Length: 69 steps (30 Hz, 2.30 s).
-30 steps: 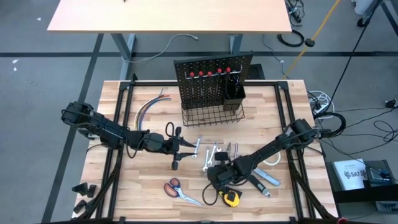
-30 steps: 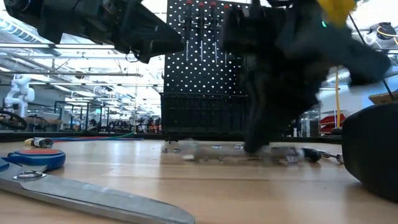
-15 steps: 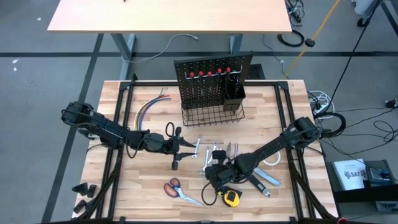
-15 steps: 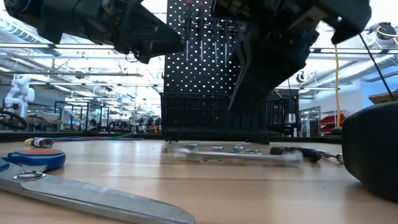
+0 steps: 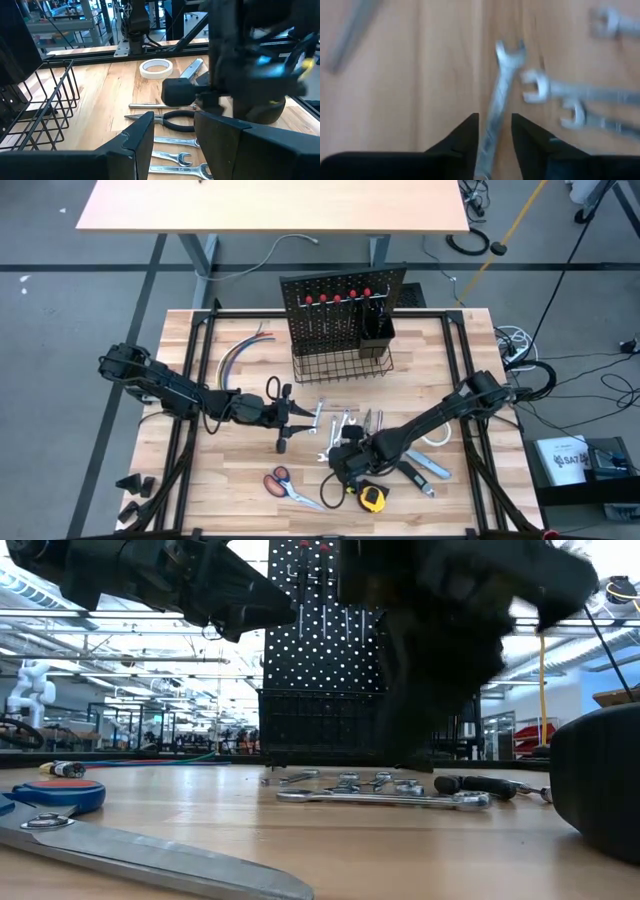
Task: Hang tools onto peg board
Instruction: Put the wrench into the black bin on the pegboard
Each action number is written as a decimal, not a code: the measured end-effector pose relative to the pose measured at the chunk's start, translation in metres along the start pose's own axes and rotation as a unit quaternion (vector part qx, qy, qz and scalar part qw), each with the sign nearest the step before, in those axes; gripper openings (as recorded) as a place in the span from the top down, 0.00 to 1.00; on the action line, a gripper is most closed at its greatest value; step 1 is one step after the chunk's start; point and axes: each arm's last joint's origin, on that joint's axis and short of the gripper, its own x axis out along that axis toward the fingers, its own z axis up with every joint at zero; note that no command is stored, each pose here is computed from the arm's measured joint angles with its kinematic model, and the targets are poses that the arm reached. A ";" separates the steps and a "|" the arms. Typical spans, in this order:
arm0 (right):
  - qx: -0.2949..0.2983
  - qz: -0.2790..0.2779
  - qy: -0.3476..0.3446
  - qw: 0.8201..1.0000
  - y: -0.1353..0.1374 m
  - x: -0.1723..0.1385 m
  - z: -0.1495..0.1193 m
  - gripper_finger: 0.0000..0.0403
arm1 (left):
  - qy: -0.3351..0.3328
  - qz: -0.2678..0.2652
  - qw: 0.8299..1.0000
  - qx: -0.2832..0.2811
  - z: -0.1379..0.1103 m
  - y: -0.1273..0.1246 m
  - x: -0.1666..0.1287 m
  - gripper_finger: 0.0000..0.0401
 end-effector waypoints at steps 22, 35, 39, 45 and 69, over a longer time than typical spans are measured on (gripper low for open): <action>-0.027 0.003 0.015 1.000 0.002 -0.014 -0.003 0.72 | 0.001 -0.001 1.000 0.000 0.000 0.000 0.000 0.63; -0.024 0.038 0.098 0.994 0.009 -0.028 -0.020 0.99 | -0.018 -0.041 0.999 -0.019 -0.015 -0.006 0.023 0.63; -0.031 0.043 0.095 0.994 0.013 -0.029 -0.022 1.00 | -0.001 -0.040 0.999 -0.015 -0.023 -0.005 0.037 0.63; -0.035 0.040 0.083 0.995 0.013 -0.029 -0.020 1.00 | 0.004 -0.065 0.998 -0.016 -0.024 -0.005 0.047 0.63; -0.039 0.027 0.102 0.994 0.010 0.001 -0.037 1.00 | 0.013 -0.089 0.996 -0.018 -0.026 -0.007 0.047 0.63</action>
